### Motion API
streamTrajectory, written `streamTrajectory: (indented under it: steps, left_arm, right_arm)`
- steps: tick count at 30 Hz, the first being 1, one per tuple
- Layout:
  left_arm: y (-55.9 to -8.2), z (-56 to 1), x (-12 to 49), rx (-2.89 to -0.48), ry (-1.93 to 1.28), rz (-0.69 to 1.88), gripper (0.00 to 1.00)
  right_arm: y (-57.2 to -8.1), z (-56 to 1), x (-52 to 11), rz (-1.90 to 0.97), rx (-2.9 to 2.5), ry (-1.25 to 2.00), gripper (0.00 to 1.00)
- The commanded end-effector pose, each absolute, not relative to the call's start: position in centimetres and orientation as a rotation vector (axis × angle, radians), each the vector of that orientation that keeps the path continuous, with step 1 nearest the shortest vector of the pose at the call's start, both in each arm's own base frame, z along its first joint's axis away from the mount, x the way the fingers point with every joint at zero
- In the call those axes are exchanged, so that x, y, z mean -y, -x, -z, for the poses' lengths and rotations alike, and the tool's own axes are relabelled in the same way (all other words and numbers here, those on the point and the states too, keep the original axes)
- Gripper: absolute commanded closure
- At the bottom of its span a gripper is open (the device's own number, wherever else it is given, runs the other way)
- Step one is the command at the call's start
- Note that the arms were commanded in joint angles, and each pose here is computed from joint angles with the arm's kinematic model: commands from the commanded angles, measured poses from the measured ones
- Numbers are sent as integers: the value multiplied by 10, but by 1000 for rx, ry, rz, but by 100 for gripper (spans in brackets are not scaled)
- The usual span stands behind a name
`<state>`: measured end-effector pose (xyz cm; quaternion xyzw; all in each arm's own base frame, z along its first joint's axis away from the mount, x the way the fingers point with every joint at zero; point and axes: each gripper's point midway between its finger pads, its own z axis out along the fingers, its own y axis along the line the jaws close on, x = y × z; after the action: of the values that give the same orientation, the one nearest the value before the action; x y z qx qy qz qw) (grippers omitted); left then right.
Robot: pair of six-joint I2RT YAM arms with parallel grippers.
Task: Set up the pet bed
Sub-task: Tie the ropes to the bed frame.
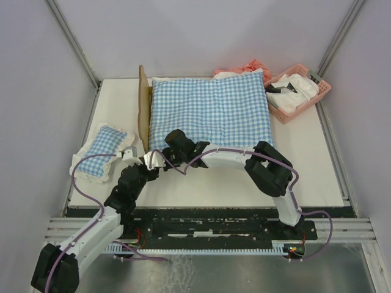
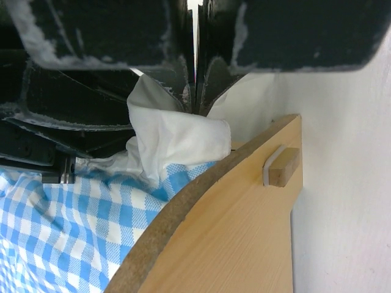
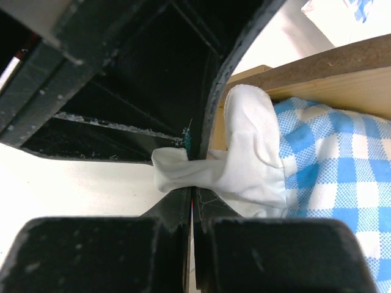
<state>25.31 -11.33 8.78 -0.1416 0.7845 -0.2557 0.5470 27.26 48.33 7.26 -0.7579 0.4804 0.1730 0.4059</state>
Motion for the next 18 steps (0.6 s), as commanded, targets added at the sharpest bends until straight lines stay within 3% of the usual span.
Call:
streamTrajectory:
  steps: [1,18]
  left_arm:
    - [-253,-98,120,-1818,346,675,97]
    - [-248,-96,123,-1828,336,703,97]
  right_arm:
    - [-290,-95,-502,-421,-1183,1818,98]
    - [-300,-105,-511,-418,-1167,1687,98]
